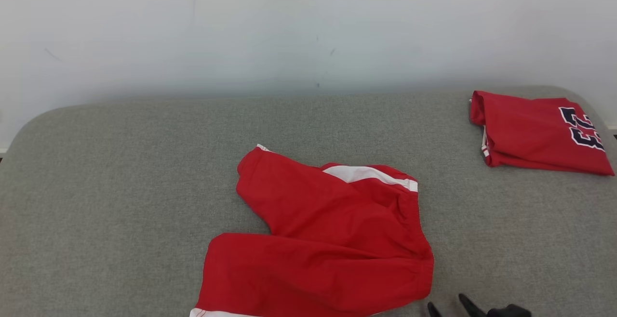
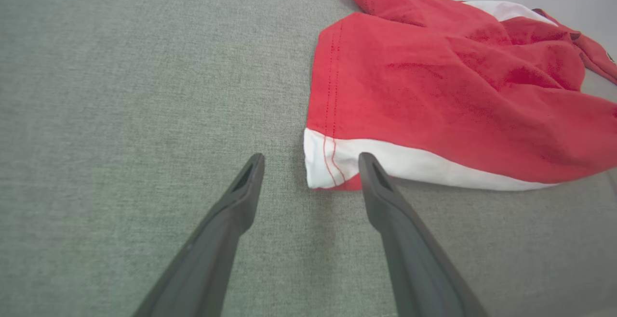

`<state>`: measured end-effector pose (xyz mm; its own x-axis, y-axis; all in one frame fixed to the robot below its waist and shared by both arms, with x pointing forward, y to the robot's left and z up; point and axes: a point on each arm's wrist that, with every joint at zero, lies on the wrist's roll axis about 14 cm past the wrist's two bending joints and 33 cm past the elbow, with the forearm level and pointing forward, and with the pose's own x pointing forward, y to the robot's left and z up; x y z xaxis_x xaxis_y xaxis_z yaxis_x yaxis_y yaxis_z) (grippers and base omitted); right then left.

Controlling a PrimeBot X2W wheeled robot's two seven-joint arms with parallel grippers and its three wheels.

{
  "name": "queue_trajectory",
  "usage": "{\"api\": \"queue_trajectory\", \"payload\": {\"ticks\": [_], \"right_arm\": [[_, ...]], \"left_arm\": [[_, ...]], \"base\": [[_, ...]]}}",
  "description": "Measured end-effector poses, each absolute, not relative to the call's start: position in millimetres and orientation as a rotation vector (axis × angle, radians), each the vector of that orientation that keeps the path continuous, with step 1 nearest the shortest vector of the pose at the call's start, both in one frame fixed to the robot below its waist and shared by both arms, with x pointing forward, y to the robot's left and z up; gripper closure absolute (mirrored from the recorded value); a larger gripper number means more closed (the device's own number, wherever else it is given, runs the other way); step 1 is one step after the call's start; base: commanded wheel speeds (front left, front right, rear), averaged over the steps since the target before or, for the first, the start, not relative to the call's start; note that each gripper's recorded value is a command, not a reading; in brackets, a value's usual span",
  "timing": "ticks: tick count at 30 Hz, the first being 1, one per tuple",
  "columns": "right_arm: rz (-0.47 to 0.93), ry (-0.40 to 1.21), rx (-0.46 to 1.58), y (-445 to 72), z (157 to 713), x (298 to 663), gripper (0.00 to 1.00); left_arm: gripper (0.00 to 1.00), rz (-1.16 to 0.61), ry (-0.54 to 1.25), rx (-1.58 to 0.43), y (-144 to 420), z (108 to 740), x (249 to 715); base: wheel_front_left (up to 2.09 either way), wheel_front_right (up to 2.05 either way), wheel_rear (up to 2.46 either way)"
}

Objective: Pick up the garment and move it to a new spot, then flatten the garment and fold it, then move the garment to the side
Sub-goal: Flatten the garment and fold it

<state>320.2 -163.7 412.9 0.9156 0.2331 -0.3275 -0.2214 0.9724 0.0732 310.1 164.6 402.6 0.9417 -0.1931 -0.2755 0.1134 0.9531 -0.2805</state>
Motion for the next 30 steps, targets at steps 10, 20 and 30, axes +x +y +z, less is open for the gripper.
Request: {"api": "queue_trajectory", "payload": {"ticks": [10,20,30], "right_arm": [[0.359,0.448,-0.044,-141,382,320,0.00],[0.430,0.441,-0.107,-130,375,343,0.03],[0.492,0.375,-0.075,-118,385,338,1.00]], "left_arm": [[0.00,-0.160,0.375,-0.247,169,385,318],[0.72,-0.194,0.420,-0.270,160,377,333],[1.00,-0.227,0.364,-0.311,154,392,333]], "base": [[0.00,0.00,0.00],[0.00,0.00,0.00],[0.00,0.00,0.00]]}}
